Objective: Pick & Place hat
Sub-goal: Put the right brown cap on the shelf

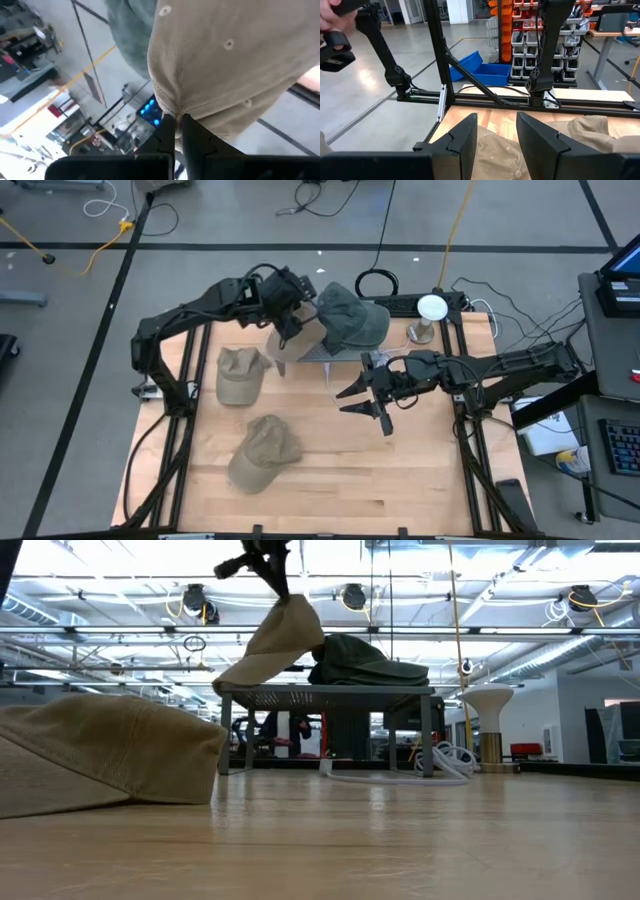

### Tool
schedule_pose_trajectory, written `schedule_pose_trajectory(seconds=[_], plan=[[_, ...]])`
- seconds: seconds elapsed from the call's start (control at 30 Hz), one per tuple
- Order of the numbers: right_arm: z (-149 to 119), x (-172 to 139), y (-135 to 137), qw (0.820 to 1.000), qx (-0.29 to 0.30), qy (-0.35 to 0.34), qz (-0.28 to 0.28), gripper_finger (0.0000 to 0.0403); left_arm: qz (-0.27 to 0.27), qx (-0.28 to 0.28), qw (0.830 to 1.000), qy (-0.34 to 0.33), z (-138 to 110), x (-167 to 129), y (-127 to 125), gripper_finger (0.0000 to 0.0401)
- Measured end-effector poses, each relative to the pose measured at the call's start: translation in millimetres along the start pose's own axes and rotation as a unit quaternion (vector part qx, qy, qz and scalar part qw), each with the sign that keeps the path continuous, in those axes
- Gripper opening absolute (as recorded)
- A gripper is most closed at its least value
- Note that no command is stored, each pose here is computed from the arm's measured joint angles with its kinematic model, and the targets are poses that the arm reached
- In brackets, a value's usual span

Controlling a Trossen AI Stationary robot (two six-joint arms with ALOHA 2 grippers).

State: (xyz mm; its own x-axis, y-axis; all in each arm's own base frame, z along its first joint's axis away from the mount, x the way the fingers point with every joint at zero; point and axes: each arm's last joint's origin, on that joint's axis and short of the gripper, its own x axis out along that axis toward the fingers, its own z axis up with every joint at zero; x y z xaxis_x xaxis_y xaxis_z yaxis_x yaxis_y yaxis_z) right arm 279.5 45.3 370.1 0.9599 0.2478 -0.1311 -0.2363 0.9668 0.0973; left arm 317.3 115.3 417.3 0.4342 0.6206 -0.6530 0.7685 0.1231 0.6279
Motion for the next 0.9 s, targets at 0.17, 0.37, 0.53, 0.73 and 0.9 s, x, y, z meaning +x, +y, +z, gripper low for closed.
schedule_pose_trajectory(seconds=[0.17,0.37,0.53,0.73,0.9], plan=[[0,0,0,1.000,0.000,-0.001,0.000,0.0130,0.017,0.011,1.000,-0.015,-4,15,6,0.0010],[0,0,0,1.000,0.000,-0.002,0.000,0.0130,0.038,0.031,0.999,-0.017,-8,25,11,0.0010],[0,0,0,1.000,0.000,-0.002,0.000,0.0130,0.036,0.023,0.998,-0.046,-6,32,11,0.0013],[0,0,0,1.000,0.000,-0.002,0.000,0.0130,0.039,-0.032,0.997,-0.054,-4,34,13,0.0049],[1,0,-3,1.000,0.000,-0.003,-0.005,0.0130,0.040,-0.075,0.995,-0.057,-4,34,14,0.0094]])
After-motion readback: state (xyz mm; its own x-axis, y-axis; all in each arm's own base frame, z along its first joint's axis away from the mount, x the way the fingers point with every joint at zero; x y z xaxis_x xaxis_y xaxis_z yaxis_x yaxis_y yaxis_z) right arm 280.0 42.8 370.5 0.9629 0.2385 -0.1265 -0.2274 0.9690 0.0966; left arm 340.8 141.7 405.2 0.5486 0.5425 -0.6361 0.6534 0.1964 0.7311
